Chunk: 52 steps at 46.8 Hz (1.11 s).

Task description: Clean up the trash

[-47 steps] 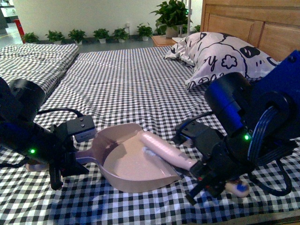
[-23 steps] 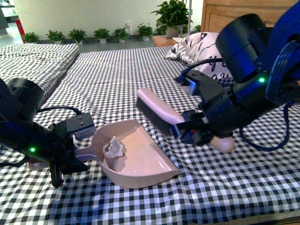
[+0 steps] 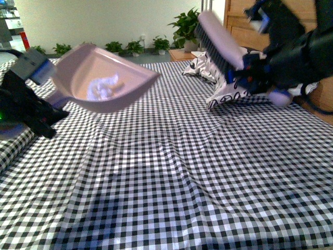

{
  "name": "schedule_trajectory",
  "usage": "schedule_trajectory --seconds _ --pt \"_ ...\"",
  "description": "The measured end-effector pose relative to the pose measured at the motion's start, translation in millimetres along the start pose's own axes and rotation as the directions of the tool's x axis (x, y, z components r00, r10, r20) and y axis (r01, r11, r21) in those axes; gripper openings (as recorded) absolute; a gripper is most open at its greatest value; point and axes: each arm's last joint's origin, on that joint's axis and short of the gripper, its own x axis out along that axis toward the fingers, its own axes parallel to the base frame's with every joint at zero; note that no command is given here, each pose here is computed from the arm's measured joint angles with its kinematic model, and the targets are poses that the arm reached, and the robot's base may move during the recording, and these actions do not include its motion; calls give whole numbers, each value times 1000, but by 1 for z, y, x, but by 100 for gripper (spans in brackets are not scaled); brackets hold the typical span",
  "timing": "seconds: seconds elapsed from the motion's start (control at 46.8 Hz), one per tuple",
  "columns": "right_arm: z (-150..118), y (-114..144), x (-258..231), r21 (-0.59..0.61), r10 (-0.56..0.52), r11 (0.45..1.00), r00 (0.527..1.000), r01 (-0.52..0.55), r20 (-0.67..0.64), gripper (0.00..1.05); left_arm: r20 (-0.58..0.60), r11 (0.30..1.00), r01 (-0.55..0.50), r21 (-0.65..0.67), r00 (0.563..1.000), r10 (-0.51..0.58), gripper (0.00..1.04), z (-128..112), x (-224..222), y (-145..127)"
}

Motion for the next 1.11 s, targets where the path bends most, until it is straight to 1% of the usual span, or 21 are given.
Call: schedule_trajectory --seconds 0.021,0.064,0.085,0.107,0.149,0.171,0.235,0.278,0.299,0.384,0.534,0.598,0.683,0.769,0.811,0.897,0.961,1.046,1.11 --pt "9 -4 -7 5 -22 1000 999 22 48 19 18 999 -45 -20 999 45 24 4 -10 6" --pt "19 -9 -17 15 -46 999 993 44 106 19 34 993 -100 -61 994 102 24 9 -25 12" --pt "21 -10 -19 18 -54 998 991 52 119 19 38 991 -113 -70 993 116 24 10 -29 13" --pt "29 -14 -30 25 -77 997 983 74 167 19 53 982 -160 -101 985 166 24 14 -43 16" --pt "35 -16 -41 30 -95 995 973 90 212 19 54 969 -206 -140 975 215 24 18 -57 17" --pt "39 -18 -49 32 -103 995 965 98 240 19 54 958 -236 -161 968 247 24 21 -66 16" --pt "45 -18 -67 35 -111 994 950 106 290 19 39 936 -284 -208 954 298 24 27 -85 13" --pt "49 -18 -83 36 -117 993 938 111 326 19 -10 907 -329 -262 941 338 24 34 -99 10" --pt "51 -19 -94 38 -121 993 929 114 349 19 -34 884 -373 -281 925 379 24 38 -108 7" --pt "57 -20 -128 44 -140 990 899 134 415 19 -83 833 -459 -310 885 458 24 47 -134 -4" --pt "59 -20 -172 52 -165 986 857 160 489 19 -119 761 -548 -348 831 544 24 61 -166 -22" --pt "57 -19 -191 45 -164 985 843 165 512 19 -114 729 -587 -351 800 589 24 69 -180 -32" --pt "50 -16 -210 34 -149 987 838 154 524 19 -95 702 -614 -362 773 627 24 82 -196 -46" --pt "39 -13 -229 25 -134 990 843 141 521 19 -66 681 -629 -375 751 657 24 96 -216 -63" --pt "29 -11 -240 24 -129 990 850 136 511 19 -38 668 -639 -381 732 680 24 105 -228 -76" --pt "17 -8 -250 29 -130 991 858 134 496 19 -8 646 -659 -386 703 711 24 114 -243 -94" --pt "2 -5 -261 35 -141 989 863 141 486 19 10 623 -679 -388 672 740 24 117 -253 -106" --pt "-14 -1 -273 52 -161 987 863 155 479 19 -3 578 -716 -390 629 777 24 116 -268 -119" --pt "-22 0 -281 69 -180 983 859 168 480 19 -19 558 -732 -390 613 790 24 114 -276 -125"
